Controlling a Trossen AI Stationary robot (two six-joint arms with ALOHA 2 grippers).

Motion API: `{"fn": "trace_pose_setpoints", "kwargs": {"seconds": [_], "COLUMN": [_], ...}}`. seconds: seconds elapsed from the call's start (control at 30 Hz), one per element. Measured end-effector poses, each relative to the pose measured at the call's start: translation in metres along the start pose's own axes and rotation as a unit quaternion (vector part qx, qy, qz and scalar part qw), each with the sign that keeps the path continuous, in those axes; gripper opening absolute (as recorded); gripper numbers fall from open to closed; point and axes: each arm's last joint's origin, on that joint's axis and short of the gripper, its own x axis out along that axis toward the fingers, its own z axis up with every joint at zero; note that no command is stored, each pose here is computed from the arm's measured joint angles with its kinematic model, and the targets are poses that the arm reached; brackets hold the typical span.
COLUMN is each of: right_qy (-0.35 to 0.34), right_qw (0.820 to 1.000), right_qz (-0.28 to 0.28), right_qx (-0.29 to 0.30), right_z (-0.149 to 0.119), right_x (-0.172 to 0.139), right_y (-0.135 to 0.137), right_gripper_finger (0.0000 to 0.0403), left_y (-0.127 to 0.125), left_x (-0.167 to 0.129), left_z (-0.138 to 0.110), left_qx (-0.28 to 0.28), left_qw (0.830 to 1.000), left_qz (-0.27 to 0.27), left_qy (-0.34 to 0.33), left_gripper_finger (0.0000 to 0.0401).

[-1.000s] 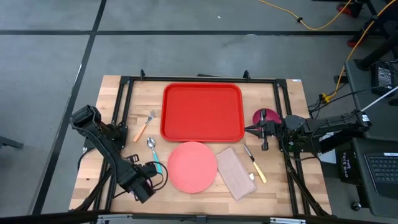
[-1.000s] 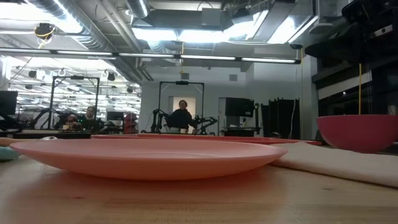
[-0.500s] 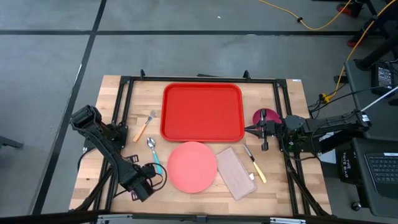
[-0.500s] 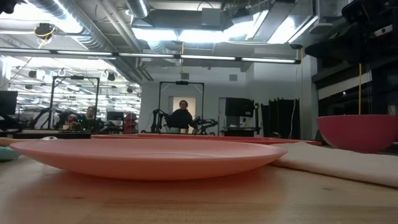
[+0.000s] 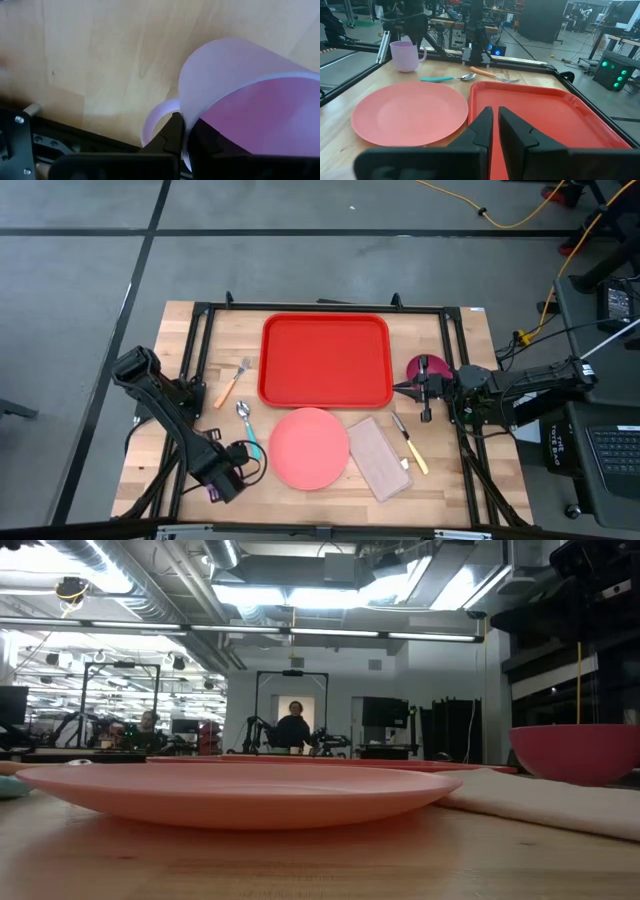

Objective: Set up tray
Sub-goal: Put the violet mug on the red tray

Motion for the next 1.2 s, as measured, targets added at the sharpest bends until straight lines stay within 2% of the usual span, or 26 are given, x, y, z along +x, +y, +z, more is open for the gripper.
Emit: {"fn": "trace_pose_setpoints", "kwargs": {"seconds": [0.27,0.43,0.57,0.83,1.2], "right_qy": [0.0,0.0,0.0,0.0,0.0], "right_qw": [1.0,1.0,1.0,1.0,1.0], "right_qz": [0.0,0.0,0.0,0.0,0.0], "right_qx": [0.0,0.0,-0.001,-0.001,0.0], "right_z": [0.0,0.0,0.0,0.0,0.0], "right_x": [0.0,0.0,0.0,0.0,0.0], "right_y": [0.0,0.0,0.0,0.0,0.0], "right_gripper_finger": [0.0035,0.0035,0.0035,0.0035,0.0035], "left_y": [0.018,0.031,0.04,0.053,0.081], "left_x": [-0.029,-0.043,-0.048,-0.051,-0.055], "left_z": [-0.008,-0.009,-0.005,0.012,0.05], "left_qx": [-0.01,-0.019,-0.034,-0.024,0.009], "left_qw": [0.998,0.995,0.994,0.995,0.995], "left_qz": [-0.033,-0.035,-0.028,-0.01,0.0], "left_qy": [-0.045,-0.093,-0.101,-0.094,-0.095], "left_gripper_finger": [0.0004,0.0004,0.0004,0.0004,0.0003]}}
